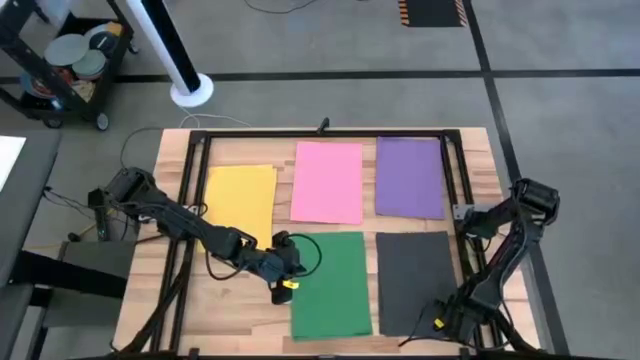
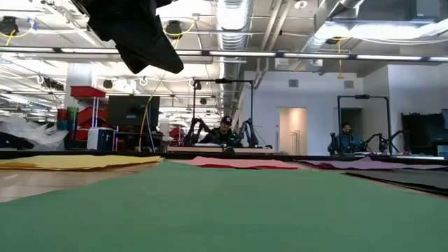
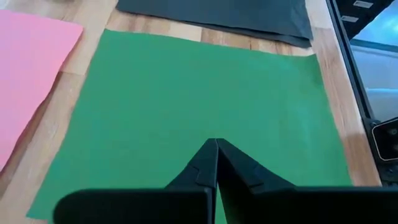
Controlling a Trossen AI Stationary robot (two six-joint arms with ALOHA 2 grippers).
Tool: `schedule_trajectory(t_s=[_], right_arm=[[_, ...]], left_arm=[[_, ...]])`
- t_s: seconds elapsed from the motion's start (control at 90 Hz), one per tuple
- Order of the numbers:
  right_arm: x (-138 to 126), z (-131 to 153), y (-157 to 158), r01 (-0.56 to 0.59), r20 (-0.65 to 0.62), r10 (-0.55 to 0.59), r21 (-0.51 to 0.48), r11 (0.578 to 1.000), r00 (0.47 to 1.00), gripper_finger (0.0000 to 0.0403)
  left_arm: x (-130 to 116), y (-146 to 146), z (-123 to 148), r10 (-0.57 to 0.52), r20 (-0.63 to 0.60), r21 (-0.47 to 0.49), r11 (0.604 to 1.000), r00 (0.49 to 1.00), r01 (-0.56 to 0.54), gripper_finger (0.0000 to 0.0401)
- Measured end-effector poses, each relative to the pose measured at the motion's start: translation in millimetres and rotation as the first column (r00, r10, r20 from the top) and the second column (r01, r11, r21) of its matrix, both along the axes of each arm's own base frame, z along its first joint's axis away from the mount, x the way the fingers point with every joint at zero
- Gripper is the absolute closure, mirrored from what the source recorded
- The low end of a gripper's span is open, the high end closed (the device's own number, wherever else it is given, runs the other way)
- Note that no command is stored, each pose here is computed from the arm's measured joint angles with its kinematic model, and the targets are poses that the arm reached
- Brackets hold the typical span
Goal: Organize paper
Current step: Adjust the stacked papers on the table
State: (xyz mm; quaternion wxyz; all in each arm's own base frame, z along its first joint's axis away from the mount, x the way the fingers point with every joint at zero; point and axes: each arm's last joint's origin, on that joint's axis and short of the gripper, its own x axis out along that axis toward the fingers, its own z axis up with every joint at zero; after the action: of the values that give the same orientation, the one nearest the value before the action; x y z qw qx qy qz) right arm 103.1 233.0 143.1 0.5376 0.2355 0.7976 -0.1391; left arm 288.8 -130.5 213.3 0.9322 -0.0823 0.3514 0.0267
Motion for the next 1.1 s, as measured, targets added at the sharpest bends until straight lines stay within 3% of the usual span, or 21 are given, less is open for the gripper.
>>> schedule_trajectory(t_s=[1.1], right_arm=[[7.3,-2.1,-2.6,-0.011,0.033,0.011,-0.003,1.000,0.999,0.0403]], left_arm=[[-1.0,1.0,-1.0,0.012,-0.010,0.018,1.000,1.000,-0.012,0.0401]])
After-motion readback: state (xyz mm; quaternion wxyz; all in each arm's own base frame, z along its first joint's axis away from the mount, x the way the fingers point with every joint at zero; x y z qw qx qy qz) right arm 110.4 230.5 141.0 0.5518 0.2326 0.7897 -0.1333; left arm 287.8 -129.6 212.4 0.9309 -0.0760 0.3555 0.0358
